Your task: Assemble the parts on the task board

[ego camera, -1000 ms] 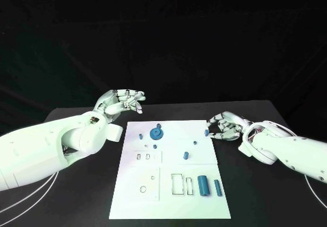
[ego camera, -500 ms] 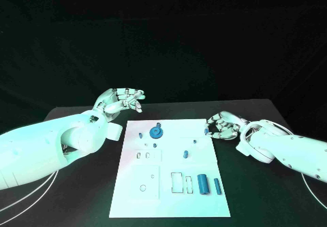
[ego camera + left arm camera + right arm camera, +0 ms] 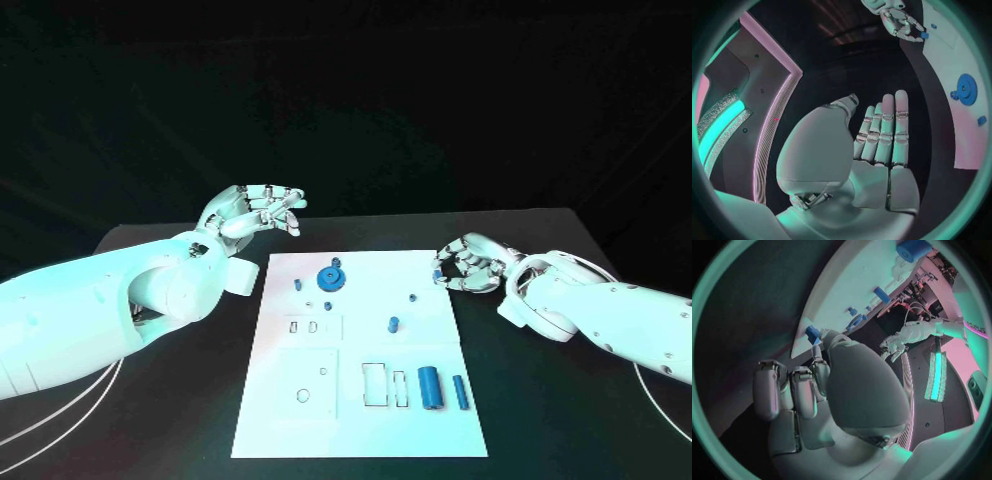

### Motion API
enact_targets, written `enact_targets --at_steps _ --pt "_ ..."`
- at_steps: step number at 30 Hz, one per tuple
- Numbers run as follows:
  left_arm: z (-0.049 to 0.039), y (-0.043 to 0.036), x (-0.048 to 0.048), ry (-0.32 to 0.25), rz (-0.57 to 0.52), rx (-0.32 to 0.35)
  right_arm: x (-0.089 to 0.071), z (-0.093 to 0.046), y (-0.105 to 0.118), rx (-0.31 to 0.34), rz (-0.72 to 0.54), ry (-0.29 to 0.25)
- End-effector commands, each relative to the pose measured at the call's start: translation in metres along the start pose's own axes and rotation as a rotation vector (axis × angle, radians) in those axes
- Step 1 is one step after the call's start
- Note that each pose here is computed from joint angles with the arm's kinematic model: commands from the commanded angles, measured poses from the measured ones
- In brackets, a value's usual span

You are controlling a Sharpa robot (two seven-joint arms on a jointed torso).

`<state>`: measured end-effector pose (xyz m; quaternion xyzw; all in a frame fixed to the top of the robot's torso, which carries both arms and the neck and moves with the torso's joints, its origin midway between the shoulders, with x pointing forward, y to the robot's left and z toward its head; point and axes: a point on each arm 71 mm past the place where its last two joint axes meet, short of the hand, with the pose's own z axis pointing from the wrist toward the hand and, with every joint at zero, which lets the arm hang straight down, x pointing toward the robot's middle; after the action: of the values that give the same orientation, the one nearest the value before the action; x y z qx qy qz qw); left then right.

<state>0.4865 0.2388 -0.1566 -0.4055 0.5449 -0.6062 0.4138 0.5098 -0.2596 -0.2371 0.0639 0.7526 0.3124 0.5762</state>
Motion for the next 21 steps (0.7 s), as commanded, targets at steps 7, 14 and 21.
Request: enact_targets --at_steps 7,14,21 --pt "-0.0001 -0.0010 0.0013 0.017 -0.005 0.007 0.0033 0.0012 -0.0016 0.011 -0.007 0.032" --pt "-0.0001 -0.0010 0.0011 0.017 -0.005 0.006 0.0056 0.0020 -0.0015 0.014 -0.009 0.043" --pt "-0.0002 -0.0010 0.0009 0.016 -0.004 0.006 0.0076 0.0025 -0.0024 0.017 -0.014 0.049"
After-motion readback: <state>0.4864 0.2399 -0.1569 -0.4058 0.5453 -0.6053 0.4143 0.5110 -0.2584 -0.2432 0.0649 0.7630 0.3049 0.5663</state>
